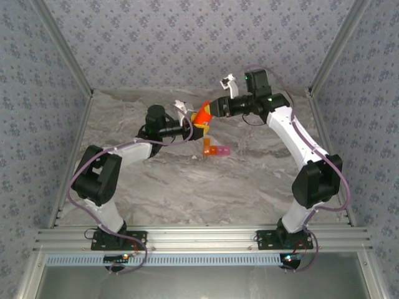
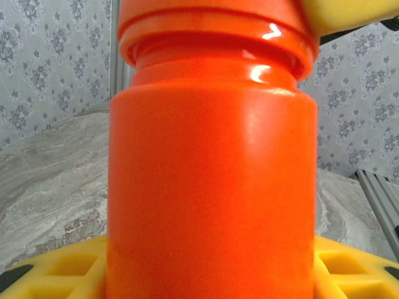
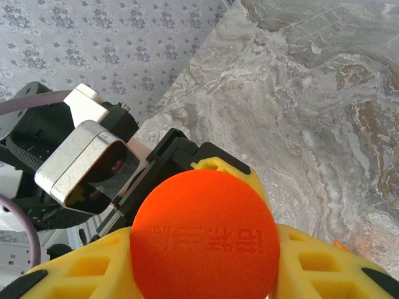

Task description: Sort the pills into containers

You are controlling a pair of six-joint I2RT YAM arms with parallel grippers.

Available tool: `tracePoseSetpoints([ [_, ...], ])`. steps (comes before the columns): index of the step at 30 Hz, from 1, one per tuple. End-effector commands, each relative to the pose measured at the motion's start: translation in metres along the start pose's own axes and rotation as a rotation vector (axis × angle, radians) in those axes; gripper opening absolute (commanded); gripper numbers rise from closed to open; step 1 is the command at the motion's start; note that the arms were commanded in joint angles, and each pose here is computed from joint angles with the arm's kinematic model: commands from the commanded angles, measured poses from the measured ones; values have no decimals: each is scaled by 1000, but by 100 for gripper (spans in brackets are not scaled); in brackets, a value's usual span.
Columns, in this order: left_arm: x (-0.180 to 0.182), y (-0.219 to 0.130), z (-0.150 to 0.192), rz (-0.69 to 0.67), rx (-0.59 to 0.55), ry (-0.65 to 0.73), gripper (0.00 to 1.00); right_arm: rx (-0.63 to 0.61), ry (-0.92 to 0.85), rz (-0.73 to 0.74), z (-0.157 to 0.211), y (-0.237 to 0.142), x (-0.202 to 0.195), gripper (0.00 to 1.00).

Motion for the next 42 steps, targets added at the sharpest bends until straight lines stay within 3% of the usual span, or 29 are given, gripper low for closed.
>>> tracePoseSetpoints([
  [1, -15, -1, -33, 39, -52, 101, 0, 67, 7, -66, 10, 6, 15, 37],
  [18, -13, 1, -42, 0, -84, 121, 0, 98, 167, -5, 28, 31, 5, 33],
  [28, -8, 0, -45, -119, -108, 168, 0, 89, 265, 74, 35, 51, 11, 32],
  [42, -14, -1, -47, -79, -128, 152, 0, -52, 51, 14, 6, 9, 20, 31],
])
Point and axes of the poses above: each hand's point on the last joint's axis, 136 mm out from that joint toward the fingers, its own y axis out along the fingers, its own x axis along the line the jaws close on, z = x × y, the point moved 2 cm from there along -y, back along the fingers, and after that the axes turned 4 degrees about -y, right-handed, at the moved point
